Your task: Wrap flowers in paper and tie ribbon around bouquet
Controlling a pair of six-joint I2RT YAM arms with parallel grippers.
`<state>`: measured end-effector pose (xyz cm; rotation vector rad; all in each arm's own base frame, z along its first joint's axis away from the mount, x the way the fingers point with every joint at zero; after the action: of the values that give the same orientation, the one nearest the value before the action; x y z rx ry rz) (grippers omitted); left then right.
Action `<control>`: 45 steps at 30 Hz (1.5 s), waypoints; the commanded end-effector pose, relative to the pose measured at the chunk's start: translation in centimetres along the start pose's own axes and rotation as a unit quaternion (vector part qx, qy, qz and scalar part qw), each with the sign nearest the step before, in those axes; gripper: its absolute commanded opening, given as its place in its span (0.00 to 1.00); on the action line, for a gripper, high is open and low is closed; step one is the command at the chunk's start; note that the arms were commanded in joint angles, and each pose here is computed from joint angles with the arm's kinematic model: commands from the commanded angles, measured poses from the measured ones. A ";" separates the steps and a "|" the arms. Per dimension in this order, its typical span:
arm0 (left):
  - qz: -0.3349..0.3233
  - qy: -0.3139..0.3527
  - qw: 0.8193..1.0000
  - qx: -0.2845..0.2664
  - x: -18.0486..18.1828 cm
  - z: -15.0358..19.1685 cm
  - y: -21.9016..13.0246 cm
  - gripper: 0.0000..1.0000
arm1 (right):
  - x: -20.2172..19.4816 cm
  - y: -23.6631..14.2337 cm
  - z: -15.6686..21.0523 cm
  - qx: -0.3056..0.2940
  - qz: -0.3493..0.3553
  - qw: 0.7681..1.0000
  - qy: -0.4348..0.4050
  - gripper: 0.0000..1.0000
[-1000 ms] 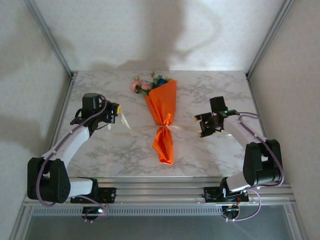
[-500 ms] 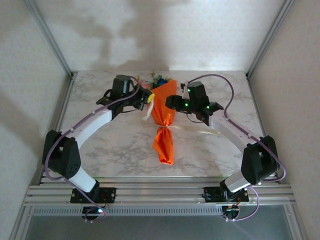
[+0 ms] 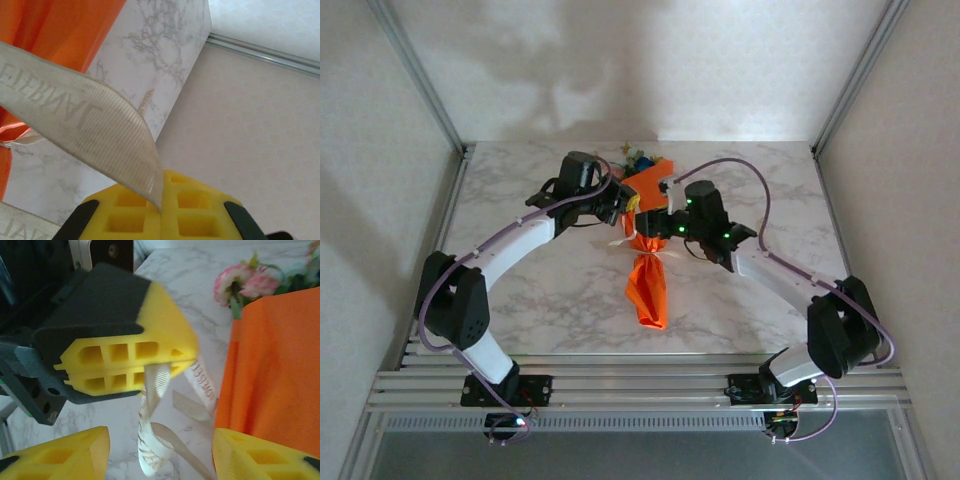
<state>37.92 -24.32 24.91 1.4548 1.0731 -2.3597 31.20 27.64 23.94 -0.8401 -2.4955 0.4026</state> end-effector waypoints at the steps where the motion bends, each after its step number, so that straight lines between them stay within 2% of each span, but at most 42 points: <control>1: 0.002 0.016 1.000 -0.008 -1.3 0.1 -1.1 0.00 | 0.4 1.2 -1.6 -0.011 -0.014 0.999 -0.033 0.56; 6: -0.012 0.026 0.999 -0.035 -1.4 -0.4 -2.1 0.00 | 0.2 0.7 -1.3 0.004 0.002 0.999 -0.043 0.55; 9: -0.013 0.029 0.998 -0.051 -1.7 -0.8 -3.2 0.00 | -1.8 -1.4 -0.3 0.012 0.066 0.997 -0.045 0.59; 11: -0.002 0.024 0.999 -0.046 -1.8 -0.6 -3.7 0.00 | -6.2 -3.7 1.8 0.045 0.184 0.982 0.010 0.60; 13: 0.008 0.013 0.999 -0.037 -1.7 -0.4 -4.1 0.00 | -10.8 -6.5 4.4 0.079 0.247 0.956 0.136 0.54; 15: 0.020 0.009 0.999 -0.033 -1.8 0.0 -4.9 0.00 | -14.4 -9.5 7.6 0.107 0.312 0.906 0.267 0.51; 19: 0.022 0.008 0.999 -0.033 -1.6 0.4 -6.3 0.00 | -17.5 -15.3 13.2 0.152 0.444 0.770 0.433 0.56; 23: 0.021 0.003 1.000 -0.020 -1.0 0.9 -6.7 0.00 | -18.7 -19.3 15.3 0.156 0.518 0.670 0.509 0.61; 26: 0.023 -0.003 1.000 -0.003 -0.6 1.3 -6.8 0.00 | -19.8 -20.7 17.2 0.162 0.531 0.614 0.560 0.63; 28: 0.027 -0.002 1.000 0.005 -0.6 1.6 -6.9 0.00 | -20.2 -20.3 17.9 0.162 0.512 0.607 0.586 0.63; 32: 0.030 -0.005 1.000 0.001 -0.8 1.7 -7.2 0.00 | -20.1 -18.4 17.5 0.157 0.481 0.626 0.593 0.63; 38: 0.034 -0.021 0.999 0.003 -0.5 2.1 -7.7 0.00 | -20.2 -19.4 18.9 0.155 0.500 0.599 0.606 0.63; 40: 0.024 -0.025 0.999 0.008 0.2 2.3 -7.9 0.00 | -20.6 -19.6 18.9 0.148 0.498 0.598 0.610 0.63; 42: 0.018 -0.028 0.999 0.009 0.8 2.4 -8.0 0.00 | -20.9 -19.3 18.2 0.141 0.488 0.611 0.608 0.63; 43: 0.016 -0.030 0.999 0.009 1.0 2.4 -8.0 0.00 | -20.9 -18.9 17.4 0.140 0.475 0.625 0.604 0.62; 44: 0.018 -0.030 0.999 0.008 1.0 2.4 -8.0 0.00 | -20.5 -18.0 16.1 0.137 0.455 0.649 0.593 0.62; 45: 0.022 -0.028 0.999 0.007 0.8 2.4 -8.0 0.00 | -19.8 -16.9 14.4 0.130 0.435 0.685 0.570 0.62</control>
<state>32.47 -20.11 28.31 1.3983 1.0336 -2.3600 27.23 -2.06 9.61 -1.5429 -0.5798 0.3470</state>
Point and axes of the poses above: each hand's point on the last joint's axis, 136 mm out from that joint toward the fingers, its own y axis out along the fingers, its own x axis along the line the jaws close on, z = x × y, the point moved 5 cm from there along -y, back along the fingers, and after that the axes turned 6 degrees about -y, right-handed, at the moved point
